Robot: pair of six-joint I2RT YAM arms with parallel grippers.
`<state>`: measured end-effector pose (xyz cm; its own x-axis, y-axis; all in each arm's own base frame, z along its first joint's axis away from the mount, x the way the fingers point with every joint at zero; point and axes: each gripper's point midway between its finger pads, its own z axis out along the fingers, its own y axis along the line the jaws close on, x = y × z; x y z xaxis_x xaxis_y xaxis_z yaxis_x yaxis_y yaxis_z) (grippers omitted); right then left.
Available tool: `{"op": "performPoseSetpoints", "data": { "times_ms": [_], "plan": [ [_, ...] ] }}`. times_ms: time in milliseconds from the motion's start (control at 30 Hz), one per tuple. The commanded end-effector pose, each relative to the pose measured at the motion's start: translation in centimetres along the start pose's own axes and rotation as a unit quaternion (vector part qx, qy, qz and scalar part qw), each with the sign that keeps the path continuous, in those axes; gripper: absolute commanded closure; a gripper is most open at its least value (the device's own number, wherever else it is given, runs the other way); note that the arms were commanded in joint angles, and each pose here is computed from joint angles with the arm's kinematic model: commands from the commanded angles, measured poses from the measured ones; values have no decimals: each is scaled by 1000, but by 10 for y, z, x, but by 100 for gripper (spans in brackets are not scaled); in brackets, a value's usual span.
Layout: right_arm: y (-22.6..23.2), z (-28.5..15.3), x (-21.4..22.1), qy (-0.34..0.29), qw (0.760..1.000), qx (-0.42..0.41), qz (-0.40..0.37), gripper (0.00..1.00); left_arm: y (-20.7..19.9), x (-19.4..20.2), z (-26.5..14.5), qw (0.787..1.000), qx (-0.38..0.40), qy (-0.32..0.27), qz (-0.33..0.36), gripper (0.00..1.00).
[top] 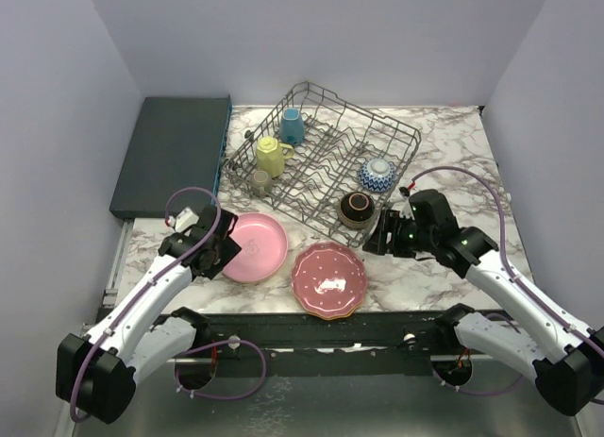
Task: Load the mixed dishes into the dish rack
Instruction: Place the plate at the center of the board.
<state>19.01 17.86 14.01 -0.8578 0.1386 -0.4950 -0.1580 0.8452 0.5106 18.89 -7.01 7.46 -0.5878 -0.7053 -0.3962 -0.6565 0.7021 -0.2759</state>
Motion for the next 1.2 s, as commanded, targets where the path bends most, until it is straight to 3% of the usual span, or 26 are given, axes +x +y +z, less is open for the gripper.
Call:
{"op": "performPoseSetpoints", "data": {
  "times_ms": [0,500,1167],
  "plan": [
    [2,-9,-24,-30,999,27,-21,35,-24,-11,-21,999,43,3,11,41],
    [-11,-24,-97,-94,981,153,-77,35,-129,-31,-36,985,144,37,92,40],
    [-17,-26,-72,-83,986,139,-47,34,-220,-29,28,978,159,89,101,37]
  ]
}}
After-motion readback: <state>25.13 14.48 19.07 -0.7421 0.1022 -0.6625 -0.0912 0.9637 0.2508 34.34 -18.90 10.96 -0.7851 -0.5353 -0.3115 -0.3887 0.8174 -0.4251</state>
